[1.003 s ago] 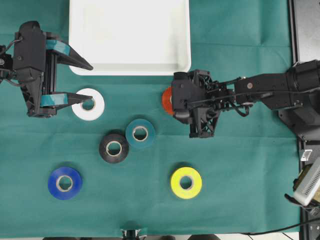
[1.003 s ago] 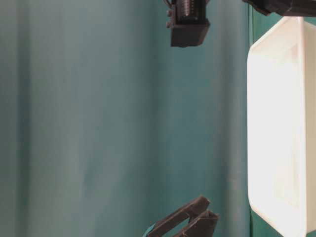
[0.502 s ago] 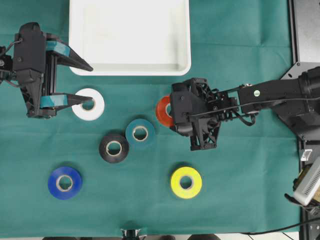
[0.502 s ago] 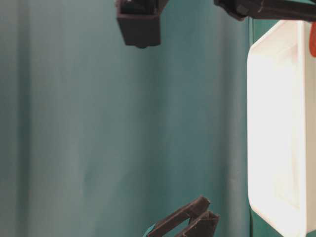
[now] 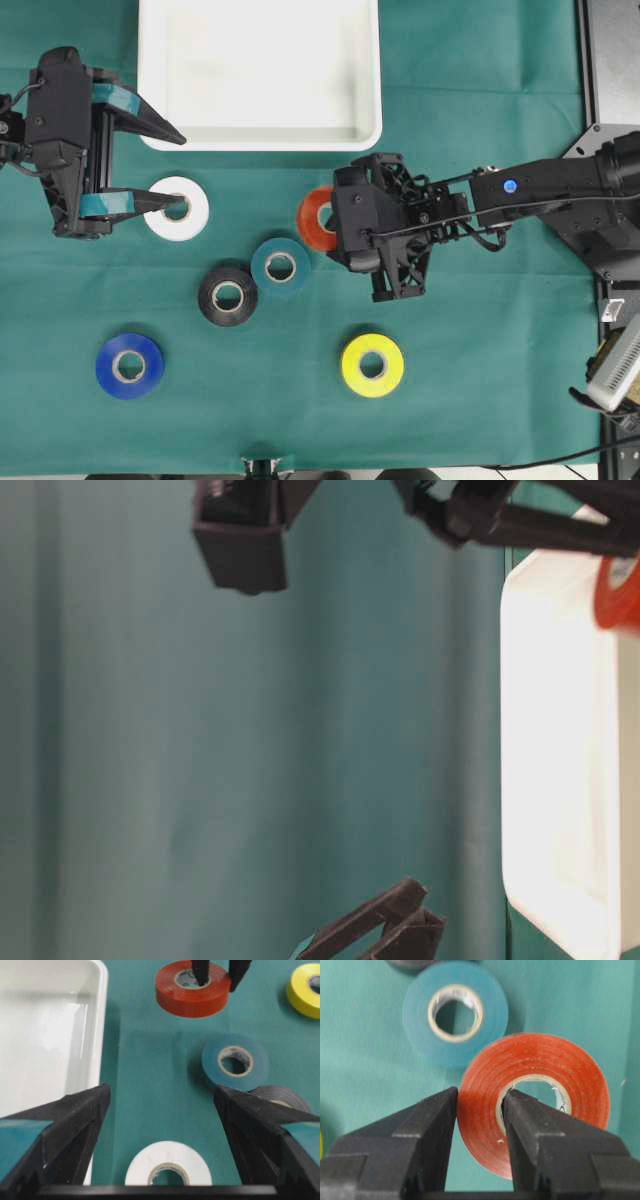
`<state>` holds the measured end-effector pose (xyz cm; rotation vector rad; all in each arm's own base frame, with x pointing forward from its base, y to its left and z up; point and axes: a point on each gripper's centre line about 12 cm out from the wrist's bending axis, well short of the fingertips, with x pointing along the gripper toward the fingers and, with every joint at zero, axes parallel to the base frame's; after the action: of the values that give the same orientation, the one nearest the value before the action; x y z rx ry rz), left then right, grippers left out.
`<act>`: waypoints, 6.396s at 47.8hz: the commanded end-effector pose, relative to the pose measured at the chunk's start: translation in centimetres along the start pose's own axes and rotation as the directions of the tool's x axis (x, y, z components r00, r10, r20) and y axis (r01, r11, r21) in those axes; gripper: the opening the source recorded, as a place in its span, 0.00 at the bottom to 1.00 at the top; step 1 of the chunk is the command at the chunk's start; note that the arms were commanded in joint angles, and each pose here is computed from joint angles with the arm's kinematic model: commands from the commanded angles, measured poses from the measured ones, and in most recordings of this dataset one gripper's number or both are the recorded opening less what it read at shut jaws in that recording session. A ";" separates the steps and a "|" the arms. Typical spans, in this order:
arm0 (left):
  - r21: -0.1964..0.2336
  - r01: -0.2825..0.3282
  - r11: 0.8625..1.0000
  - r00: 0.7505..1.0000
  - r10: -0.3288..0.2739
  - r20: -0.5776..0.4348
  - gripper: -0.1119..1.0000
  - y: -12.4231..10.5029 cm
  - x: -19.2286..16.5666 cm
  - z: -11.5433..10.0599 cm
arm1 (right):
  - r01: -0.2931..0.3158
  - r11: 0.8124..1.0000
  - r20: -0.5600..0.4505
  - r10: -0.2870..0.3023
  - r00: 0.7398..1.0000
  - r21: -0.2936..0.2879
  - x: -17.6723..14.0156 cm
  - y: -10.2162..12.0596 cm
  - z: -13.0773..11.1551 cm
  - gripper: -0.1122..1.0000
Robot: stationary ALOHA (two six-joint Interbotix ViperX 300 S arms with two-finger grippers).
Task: Put the tape alternately from left to right into the white case.
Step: 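Carry the red-orange roll left into the white tray and release, then lift the right gripper and withdraw it to the right, then move the left gripper over the teal tape roll and grasp it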
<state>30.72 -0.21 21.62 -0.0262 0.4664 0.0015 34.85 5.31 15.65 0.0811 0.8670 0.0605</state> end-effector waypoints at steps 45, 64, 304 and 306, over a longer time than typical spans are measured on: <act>0.003 0.010 1.000 1.000 -0.010 0.017 0.94 -0.3 -0.2 0.4 | 0.194 0.980 0.136 -0.186 0.973 -0.047 2.1 -9.1 7.2 0.12; 0.003 0.010 1.000 1.000 -0.010 0.012 0.94 -0.3 -0.2 0.2 | 0.225 0.974 0.114 -0.223 0.968 -0.008 2.5 -11.4 6.7 0.12; -0.039 0.052 0.998 0.996 -0.055 -0.067 0.94 -2.3 3.9 0.2 | 0.089 0.996 0.307 -0.080 0.948 -0.015 -8.6 -5.1 -2.3 0.70; -0.050 0.050 0.997 0.995 -0.054 -0.081 0.94 -2.3 4.2 0.1 | 0.090 0.996 0.305 -0.081 0.949 -0.014 -8.6 -5.1 -2.3 0.70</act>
<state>33.74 -2.36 18.88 -0.0718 0.5700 -0.0397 27.39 -0.47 19.74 0.0225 0.5789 -0.0252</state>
